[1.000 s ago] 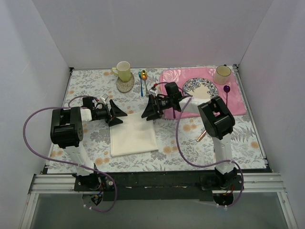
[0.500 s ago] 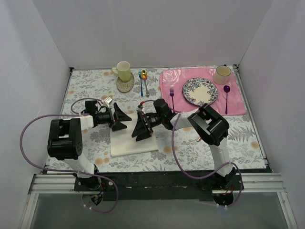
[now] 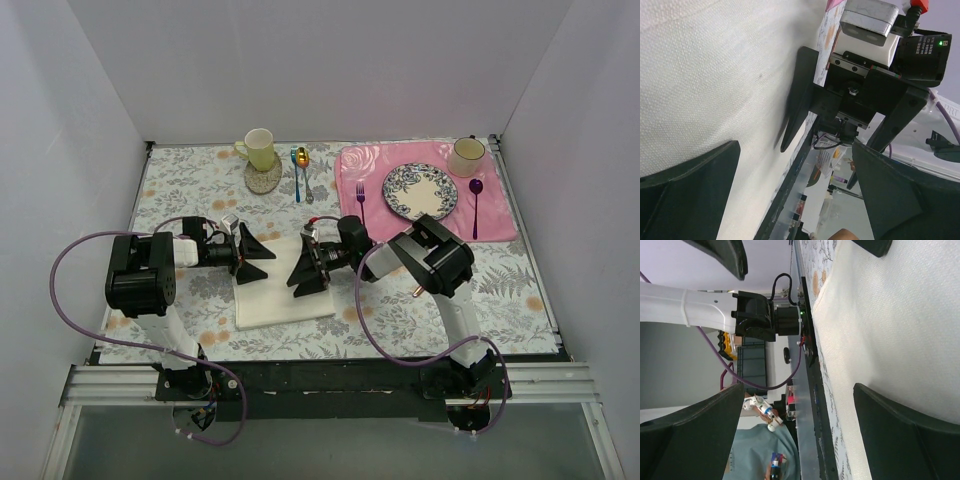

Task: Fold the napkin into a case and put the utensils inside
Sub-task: Smooth out the lower triangle-folded napkin at the center of the board.

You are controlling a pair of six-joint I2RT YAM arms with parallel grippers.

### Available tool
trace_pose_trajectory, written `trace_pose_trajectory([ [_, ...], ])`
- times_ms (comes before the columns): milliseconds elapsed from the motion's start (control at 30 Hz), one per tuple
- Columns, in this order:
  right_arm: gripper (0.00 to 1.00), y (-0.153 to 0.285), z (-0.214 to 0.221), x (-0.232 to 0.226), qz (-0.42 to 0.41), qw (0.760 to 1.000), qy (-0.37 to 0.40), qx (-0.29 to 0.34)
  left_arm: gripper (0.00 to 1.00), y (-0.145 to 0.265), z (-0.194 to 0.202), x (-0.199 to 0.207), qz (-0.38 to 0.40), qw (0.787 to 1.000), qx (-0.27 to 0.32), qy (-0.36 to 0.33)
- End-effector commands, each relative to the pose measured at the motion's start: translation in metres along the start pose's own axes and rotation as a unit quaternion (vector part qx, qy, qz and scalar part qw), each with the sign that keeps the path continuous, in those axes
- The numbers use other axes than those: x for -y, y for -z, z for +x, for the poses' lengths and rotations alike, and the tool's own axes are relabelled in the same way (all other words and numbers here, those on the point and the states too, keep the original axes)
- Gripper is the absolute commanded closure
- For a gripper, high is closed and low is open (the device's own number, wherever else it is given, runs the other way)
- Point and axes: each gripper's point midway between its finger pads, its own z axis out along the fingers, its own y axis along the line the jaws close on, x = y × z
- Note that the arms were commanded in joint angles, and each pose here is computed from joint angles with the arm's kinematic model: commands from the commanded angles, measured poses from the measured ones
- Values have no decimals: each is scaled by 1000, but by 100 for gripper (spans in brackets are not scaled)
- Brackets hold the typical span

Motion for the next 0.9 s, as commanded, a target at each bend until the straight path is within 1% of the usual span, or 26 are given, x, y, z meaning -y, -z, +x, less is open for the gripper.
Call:
trace_pose_trajectory([
  [0, 1, 16, 12, 24, 10, 999, -41, 15, 2, 0, 1, -52, -98, 995, 23, 21],
  [33, 1, 19, 13, 25, 10, 998, -60, 20, 2, 0, 1, -53, -101, 994, 24, 22],
  [200, 1, 24, 14, 21, -11, 994, -106, 38, 2, 2, 2, -60, -112, 993, 26, 25],
  [233, 1, 24, 10, 18, -21, 994, -98, 47, 2, 2, 1, -60, -112, 993, 26, 26],
  [267, 1, 24, 9, 15, -26, 992, -112, 50, 2, 2, 0, -61, -113, 993, 26, 26],
  [300, 1, 23, 6, 14, -31, 993, -106, 50, 2, 1, 1, -60, -110, 993, 24, 22],
  [333, 1, 21, 7, 7, -40, 995, -88, 37, 2, 1, 0, -58, -107, 994, 24, 19],
  [400, 1, 19, -6, -19, -58, 997, -38, 33, 2, 3, -4, -47, -91, 996, 24, -1],
  [467, 4, 21, -15, -47, -65, 997, -6, 31, 2, 4, -9, -22, -51, 997, 20, -50],
  [500, 6, 20, -24, -62, -68, 996, 44, 30, 2, 10, -14, -1, -36, 995, 29, -93],
  [533, 10, 23, -29, -70, -65, 996, 61, 30, 2, 12, -15, 12, -20, 991, 27, -127],
  [567, 12, 26, -33, -79, -50, 997, 53, 30, 2, 16, -18, 24, -10, 988, 32, -153],
  [600, 16, 29, -44, -88, -43, 992, 114, 37, 2, 22, -24, 45, -3, 982, 40, -186],
  [633, 23, 36, -57, -91, -30, 988, 142, 51, 2, 26, -27, 55, 3, 978, 41, -203],
  [667, 25, 41, -64, -96, -12, 985, 162, 59, 2, 29, -30, 61, 1, 971, 43, -235],
  [700, 26, 46, -64, -82, 27, 991, 122, 56, 2, 33, -34, 72, 0, 967, 47, -250],
  [733, 30, 56, -90, -84, 59, 974, 203, 83, 2, 37, -37, 80, -4, 960, 56, -274],
  [767, 32, 61, -98, -76, 84, 970, 210, 89, 2, 39, -40, 81, -13, 953, 62, -297],
  [800, 33, 68, -98, -61, 120, 971, 191, 83, 2, 42, -43, 85, -18, 947, 67, -315],
  [833, 36, 82, -120, -56, 156, 955, 228, 104, 2, 44, -44, 88, -24, 941, 72, -330],
  [867, 37, 87, -128, -43, 175, 951, 231, 106, 2, 44, -49, 85, -41, 936, 77, -341],
])
